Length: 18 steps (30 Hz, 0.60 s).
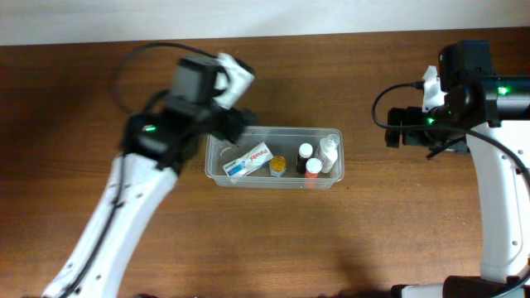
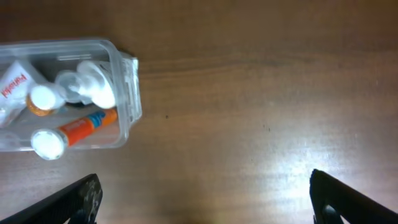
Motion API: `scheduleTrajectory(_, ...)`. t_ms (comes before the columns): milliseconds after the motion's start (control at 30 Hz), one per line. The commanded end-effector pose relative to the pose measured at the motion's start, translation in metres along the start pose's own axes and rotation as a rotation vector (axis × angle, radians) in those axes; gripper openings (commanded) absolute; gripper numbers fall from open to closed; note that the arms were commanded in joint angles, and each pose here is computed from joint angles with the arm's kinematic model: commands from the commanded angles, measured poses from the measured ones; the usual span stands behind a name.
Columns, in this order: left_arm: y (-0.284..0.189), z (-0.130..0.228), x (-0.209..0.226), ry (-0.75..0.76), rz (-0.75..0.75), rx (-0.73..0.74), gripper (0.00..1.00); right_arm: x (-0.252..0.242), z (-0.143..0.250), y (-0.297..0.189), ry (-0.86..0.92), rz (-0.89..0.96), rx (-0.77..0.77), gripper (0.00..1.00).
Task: Pack container
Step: 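Lay the Panadol box into the container's left side and release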
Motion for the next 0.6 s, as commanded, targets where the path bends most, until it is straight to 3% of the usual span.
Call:
scheduleTrajectory(0,0.0,0.024,0.052,-0.382,-0.141,0.049,1.0,0.002,-0.011,0.0,-0.024,-0.023,-0.043,0.98)
scheduleTrajectory(233,0.012,0.06,0.098,-0.595,-0.217,0.119,0.99,0.019,-0.03,0.021,-0.178,-0.038,-0.06,0.98)
scheduleTrajectory(400,0.013,0.065,0.104,-0.612,-0.217,0.129,0.99,0.03,-0.052,0.04,-0.208,-0.048,-0.097,0.98)
scheduleTrajectory(567,0.009,0.076,0.097,-0.612,-0.206,0.181,0.99,0.029,-0.046,0.037,-0.207,-0.048,-0.082,0.98)
Point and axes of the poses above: each gripper's point midway between its finger pads, its own y axis out along the fingers, its own x axis along the line the jaws close on, z = x × y, the point moved 2 cm from there along -y, back along the fingers, and after that the axes turned 5 degrees about y, right-handed, at the moved point
